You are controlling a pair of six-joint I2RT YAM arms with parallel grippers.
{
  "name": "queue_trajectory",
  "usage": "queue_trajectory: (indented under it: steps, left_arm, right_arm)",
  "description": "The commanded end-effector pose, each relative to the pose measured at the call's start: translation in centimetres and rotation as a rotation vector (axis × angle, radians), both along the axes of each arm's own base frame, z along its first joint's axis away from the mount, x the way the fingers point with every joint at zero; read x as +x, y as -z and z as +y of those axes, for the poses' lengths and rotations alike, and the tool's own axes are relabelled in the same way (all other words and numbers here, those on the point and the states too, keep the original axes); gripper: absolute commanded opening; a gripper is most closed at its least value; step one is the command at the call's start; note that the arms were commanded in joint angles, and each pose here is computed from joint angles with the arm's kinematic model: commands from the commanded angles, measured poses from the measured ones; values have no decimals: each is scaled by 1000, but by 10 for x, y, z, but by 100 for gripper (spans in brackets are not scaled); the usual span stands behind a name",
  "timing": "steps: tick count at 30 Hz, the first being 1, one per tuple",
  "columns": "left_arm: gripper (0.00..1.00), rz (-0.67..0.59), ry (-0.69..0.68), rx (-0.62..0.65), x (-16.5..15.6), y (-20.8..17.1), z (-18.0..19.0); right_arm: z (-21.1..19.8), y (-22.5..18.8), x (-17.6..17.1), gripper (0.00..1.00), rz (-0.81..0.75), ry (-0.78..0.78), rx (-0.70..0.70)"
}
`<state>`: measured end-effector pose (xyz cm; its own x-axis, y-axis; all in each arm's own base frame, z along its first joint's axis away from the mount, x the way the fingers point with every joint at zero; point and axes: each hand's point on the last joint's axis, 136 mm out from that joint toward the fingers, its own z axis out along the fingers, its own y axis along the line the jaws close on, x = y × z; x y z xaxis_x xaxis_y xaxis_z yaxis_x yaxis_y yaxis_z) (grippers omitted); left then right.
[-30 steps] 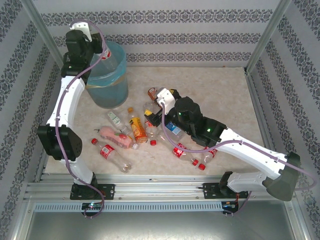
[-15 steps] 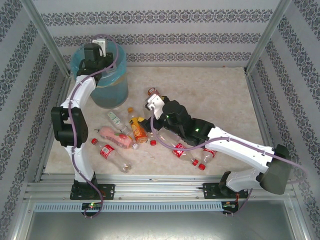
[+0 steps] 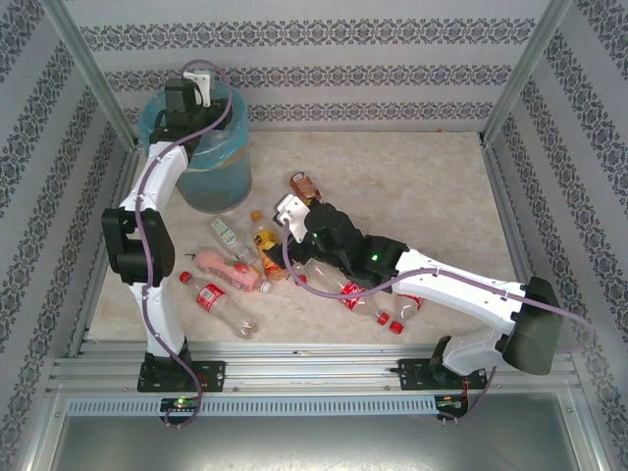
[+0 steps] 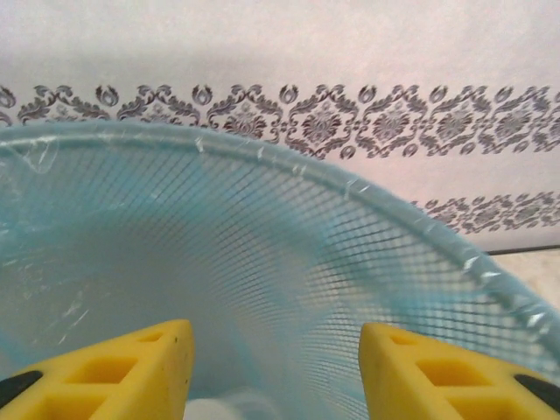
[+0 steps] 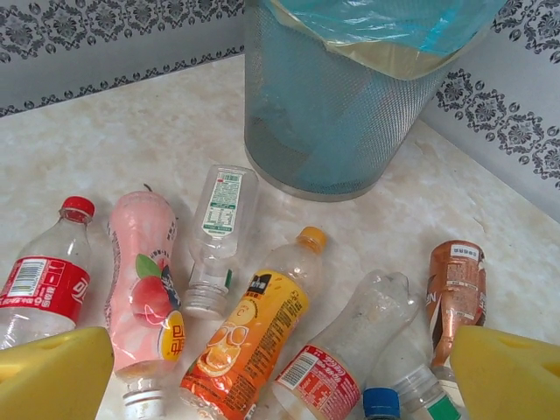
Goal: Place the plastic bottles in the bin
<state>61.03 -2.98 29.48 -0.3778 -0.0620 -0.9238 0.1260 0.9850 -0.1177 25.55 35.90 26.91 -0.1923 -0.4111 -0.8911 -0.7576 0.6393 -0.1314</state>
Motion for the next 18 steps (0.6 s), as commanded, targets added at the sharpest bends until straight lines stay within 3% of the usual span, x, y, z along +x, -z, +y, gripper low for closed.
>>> queue_trajectory:
  steps: [1,11,18]
  left_arm:
    - [54,9,56,-71,-7,-21,-12]
    - [54,-103,82,-148,-36,-93,-19]
    - [54,-231,70,-158,-90,-159,-16]
  right_arm:
    - [3,-13,0,98,-22,13,13]
    - [5,-18,-1,98,-32,14,9]
    - [11,-10,9,98,-15,53,-23]
